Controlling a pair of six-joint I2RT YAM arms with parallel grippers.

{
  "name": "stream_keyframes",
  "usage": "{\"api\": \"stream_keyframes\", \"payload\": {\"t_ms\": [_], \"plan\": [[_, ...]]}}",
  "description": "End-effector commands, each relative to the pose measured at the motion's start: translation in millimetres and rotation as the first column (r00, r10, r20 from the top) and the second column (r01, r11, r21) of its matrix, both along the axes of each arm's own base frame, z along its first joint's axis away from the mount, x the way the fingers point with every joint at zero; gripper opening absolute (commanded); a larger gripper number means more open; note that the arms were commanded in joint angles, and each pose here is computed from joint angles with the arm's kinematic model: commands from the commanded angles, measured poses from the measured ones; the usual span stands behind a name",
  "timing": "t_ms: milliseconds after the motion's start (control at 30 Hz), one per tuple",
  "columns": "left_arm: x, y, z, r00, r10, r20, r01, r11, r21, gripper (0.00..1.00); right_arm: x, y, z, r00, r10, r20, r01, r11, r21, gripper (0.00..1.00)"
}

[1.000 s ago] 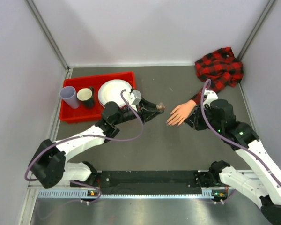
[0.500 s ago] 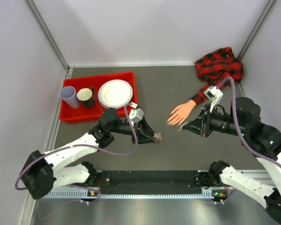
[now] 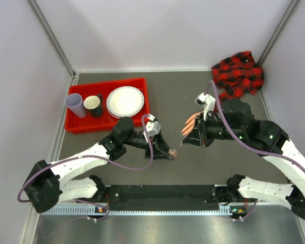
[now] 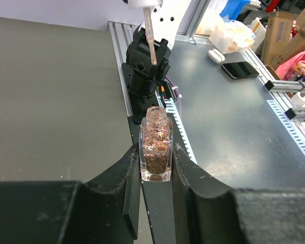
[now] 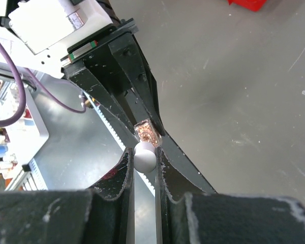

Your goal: Paint the nails

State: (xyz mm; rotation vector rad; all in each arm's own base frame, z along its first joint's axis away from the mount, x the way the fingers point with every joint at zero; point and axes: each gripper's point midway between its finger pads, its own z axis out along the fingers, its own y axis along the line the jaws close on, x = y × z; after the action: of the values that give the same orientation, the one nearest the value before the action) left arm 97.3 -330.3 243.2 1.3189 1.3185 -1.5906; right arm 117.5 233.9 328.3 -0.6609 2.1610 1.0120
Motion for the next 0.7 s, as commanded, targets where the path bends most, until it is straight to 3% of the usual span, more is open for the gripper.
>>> {"api": "stream_keyframes", "payload": {"t_ms": [0,667], "plan": [[-1.4,-2.3,21.7,0.997,-0.018,0.073,0.022,0.998,-0.058,0.0,0.9,13.6,9.4,1.0,0.013,0.028,-0.014,0.999,0.035,0.0],[3.4,-3.5,20.1,0.996,0.008,0.087,-0.003,0.998,-0.057,0.0,-1.9,20.7,-18.2,1.0,0.023,-0.021,-0.023,0.999,-0.027,0.0]]}}
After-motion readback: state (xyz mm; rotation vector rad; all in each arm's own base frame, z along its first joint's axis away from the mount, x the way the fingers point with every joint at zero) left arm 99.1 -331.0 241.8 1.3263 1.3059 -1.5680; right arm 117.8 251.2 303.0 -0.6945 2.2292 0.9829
